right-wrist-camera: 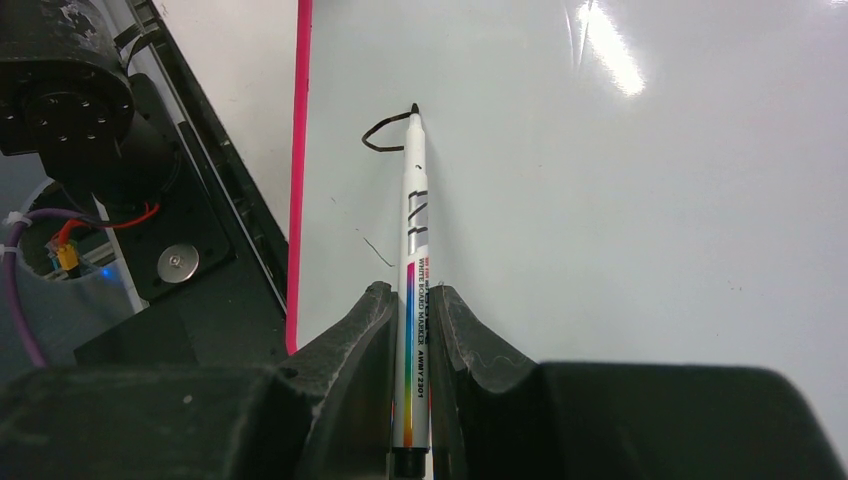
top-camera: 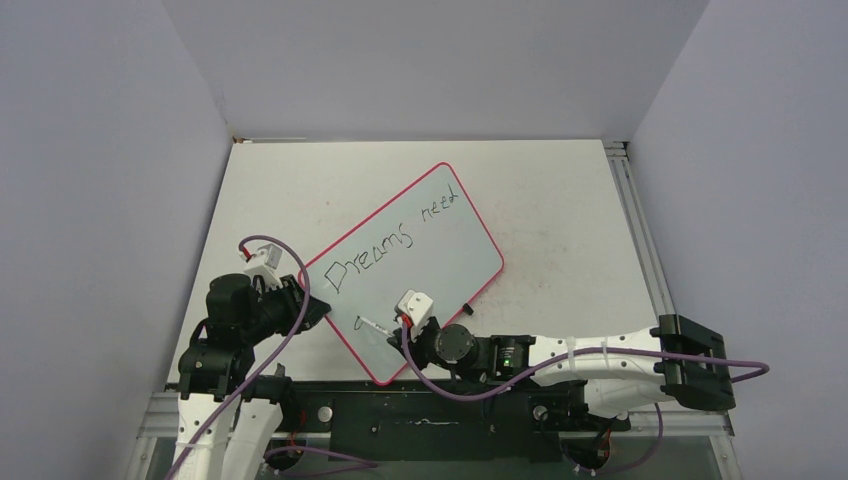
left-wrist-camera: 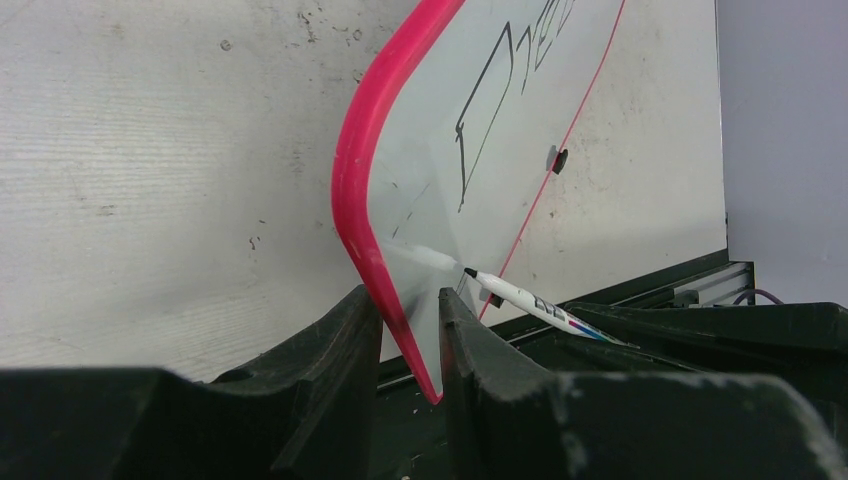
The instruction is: Write a sentence on the whiteboard
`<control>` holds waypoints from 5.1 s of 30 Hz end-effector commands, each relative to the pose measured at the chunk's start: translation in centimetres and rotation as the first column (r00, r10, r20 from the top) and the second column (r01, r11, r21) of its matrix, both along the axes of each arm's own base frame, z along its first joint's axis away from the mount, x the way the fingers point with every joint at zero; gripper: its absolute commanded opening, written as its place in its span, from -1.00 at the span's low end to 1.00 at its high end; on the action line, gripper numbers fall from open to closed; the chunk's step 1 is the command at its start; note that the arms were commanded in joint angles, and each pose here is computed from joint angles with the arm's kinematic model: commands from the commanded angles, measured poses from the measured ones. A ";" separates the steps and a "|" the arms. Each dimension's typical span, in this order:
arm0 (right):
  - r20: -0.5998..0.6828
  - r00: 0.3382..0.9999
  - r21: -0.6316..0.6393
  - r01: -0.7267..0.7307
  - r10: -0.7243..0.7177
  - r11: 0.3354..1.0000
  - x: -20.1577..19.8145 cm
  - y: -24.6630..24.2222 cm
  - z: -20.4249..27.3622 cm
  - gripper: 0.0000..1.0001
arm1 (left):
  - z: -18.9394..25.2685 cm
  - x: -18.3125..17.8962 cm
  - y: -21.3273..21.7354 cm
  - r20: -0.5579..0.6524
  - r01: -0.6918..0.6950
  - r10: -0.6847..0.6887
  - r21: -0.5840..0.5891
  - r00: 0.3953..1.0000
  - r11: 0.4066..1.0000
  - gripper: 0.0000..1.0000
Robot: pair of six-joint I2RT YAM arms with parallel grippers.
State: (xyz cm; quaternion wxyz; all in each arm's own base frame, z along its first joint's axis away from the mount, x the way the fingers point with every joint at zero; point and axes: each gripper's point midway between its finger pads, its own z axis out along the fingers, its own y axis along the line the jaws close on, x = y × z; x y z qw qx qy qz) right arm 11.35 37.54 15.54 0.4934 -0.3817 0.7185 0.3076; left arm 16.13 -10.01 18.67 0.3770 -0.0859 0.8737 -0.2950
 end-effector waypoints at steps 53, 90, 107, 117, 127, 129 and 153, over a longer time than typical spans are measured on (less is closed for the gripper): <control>-0.017 0.995 0.117 0.100 -0.098 0.988 -0.1 -2.2 3.4 -0.89 | 0.4 0.2 -0.1 0.015 0.013 -0.013 0.006 1.000 1.000 -0.50; 0.018 0.994 0.063 0.103 -0.105 0.993 0.6 0.3 1.8 -0.89 | 0.4 0.2 -0.1 0.017 0.016 -0.016 0.004 1.000 1.000 -0.50; -0.021 0.998 0.020 0.065 -0.065 0.998 -1.2 -0.6 -0.3 -0.89 | 0.4 0.2 -0.1 0.015 0.015 -0.015 0.004 1.000 1.000 -0.50; -0.025 0.992 -0.003 0.127 -0.127 0.992 -0.6 -1.7 -0.8 -0.89 | 0.3 0.2 -0.1 0.015 0.016 -0.016 0.005 1.000 1.000 -0.50; -0.015 0.990 0.029 0.140 -0.140 0.990 -0.4 -2.2 0.4 -0.89 | 0.3 0.2 -0.1 0.011 0.013 -0.013 0.006 1.000 1.000 -0.50; -0.011 0.990 0.034 0.143 -0.143 0.989 -0.3 -2.4 0.7 -0.89 | 0.3 0.2 -0.1 0.010 0.014 -0.014 0.005 1.000 1.000 -0.50; 0.008 0.991 0.053 0.130 -0.131 0.990 0.1 -1.1 1.1 -0.89 | 0.2 0.2 -0.1 0.007 0.015 -0.015 0.005 1.000 1.000 -0.50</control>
